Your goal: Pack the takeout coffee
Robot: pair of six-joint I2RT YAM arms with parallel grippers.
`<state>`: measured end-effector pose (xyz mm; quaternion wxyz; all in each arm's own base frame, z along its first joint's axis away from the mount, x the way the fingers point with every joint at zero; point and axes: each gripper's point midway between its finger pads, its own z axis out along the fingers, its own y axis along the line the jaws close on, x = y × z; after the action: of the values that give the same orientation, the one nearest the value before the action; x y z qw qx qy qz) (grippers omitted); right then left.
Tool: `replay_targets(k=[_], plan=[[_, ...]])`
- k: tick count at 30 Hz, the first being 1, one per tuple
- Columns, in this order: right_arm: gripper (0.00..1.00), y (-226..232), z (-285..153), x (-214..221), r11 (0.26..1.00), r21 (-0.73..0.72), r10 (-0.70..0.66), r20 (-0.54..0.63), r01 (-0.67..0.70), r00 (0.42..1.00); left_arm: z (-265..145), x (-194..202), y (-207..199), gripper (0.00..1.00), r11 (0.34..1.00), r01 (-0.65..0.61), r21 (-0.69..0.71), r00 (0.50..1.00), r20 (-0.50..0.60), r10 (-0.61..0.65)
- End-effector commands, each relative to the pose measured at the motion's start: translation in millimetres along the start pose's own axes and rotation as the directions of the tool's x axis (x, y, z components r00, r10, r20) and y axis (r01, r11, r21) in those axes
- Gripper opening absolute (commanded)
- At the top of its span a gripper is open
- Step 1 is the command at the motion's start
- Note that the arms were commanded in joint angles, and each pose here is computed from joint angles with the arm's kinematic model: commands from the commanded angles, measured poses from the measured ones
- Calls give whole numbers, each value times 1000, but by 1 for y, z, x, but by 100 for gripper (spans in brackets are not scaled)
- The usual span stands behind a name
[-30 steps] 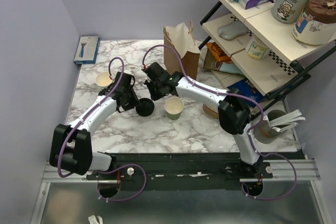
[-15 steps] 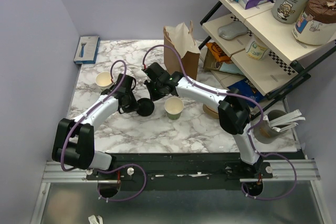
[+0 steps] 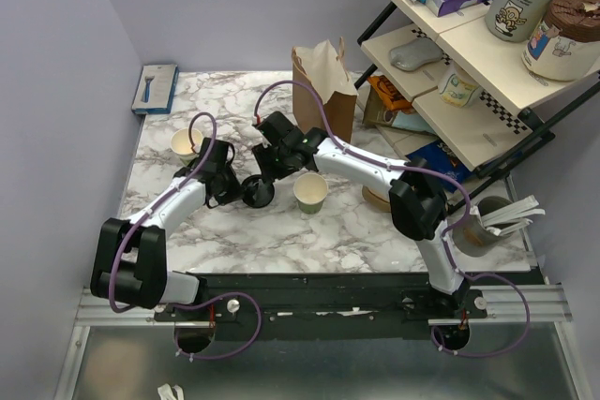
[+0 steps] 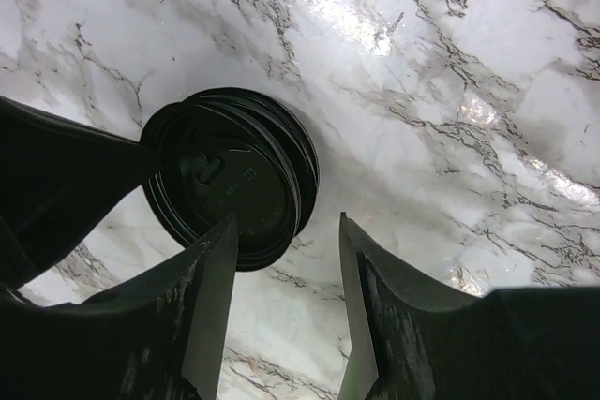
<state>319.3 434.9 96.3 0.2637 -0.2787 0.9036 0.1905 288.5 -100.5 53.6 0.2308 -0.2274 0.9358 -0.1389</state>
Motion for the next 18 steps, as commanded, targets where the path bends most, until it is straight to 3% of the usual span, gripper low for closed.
replay_targets(k=[1, 10, 18], plan=[[56, 9, 6, 4, 999, -47, 0, -36, -2, 999, 0, 3, -1, 0, 999, 13, 33, 1000, -5, -12], [54, 29, 10, 9, 987, -161, -1, -71, -10, 997, 0, 4, -2, 0, 999, 21, 47, 1000, -11, -20], [54, 7, 14, 2, 999, -50, 2, -40, -4, 999, 1, 3, 5, 0, 1000, 17, 8, 1000, -5, -17]])
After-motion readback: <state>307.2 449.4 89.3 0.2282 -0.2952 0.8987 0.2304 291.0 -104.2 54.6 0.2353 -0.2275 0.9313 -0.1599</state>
